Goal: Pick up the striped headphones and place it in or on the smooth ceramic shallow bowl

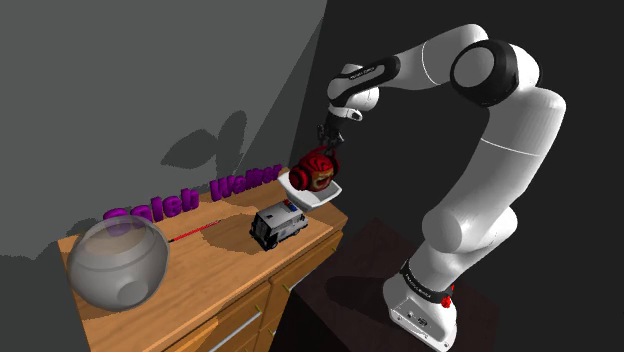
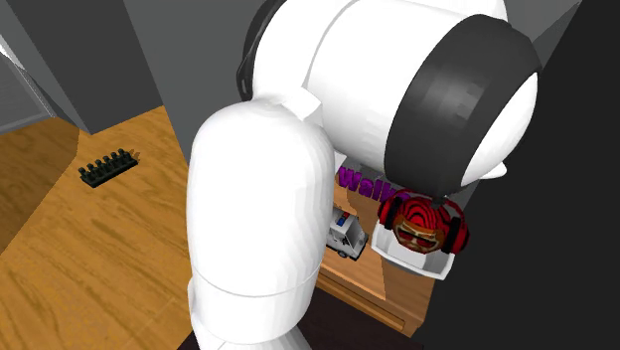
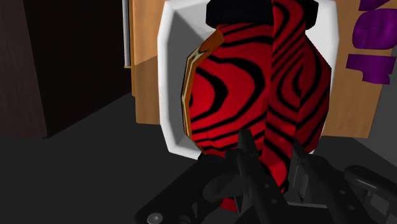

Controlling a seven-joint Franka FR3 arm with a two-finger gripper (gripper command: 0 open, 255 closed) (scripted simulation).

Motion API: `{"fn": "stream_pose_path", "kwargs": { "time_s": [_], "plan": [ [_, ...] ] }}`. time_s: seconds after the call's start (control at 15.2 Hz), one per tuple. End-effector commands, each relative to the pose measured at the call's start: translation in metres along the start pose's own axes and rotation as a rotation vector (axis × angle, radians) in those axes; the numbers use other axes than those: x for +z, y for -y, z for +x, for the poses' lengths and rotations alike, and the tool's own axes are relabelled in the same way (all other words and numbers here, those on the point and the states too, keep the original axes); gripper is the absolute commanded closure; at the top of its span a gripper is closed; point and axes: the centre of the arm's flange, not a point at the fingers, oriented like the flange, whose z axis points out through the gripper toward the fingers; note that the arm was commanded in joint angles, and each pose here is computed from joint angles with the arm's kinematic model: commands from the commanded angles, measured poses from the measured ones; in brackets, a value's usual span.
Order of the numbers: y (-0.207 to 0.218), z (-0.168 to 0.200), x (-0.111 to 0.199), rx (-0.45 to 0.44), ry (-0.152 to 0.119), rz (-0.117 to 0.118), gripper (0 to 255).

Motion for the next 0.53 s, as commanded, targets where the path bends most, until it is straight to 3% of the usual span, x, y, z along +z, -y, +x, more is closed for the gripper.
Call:
{"fn": "stream_pose_path", "kwargs": {
  "time_s": [0.0, 0.07, 0.13, 0.46],
  "plan": [
    [0.0007, 0.0003, -0.0019, 0.0, -0.002, 0.004, 255],
    [0.0007, 0.0003, -0.0019, 0.0, -0.002, 0.004, 255],
    [0.0009, -0.0001, -0.0017, 0.0, -0.002, 0.004, 0],
    [0.0007, 0.0003, -0.0019, 0.0, -0.002, 0.004, 0]
  ]
}}
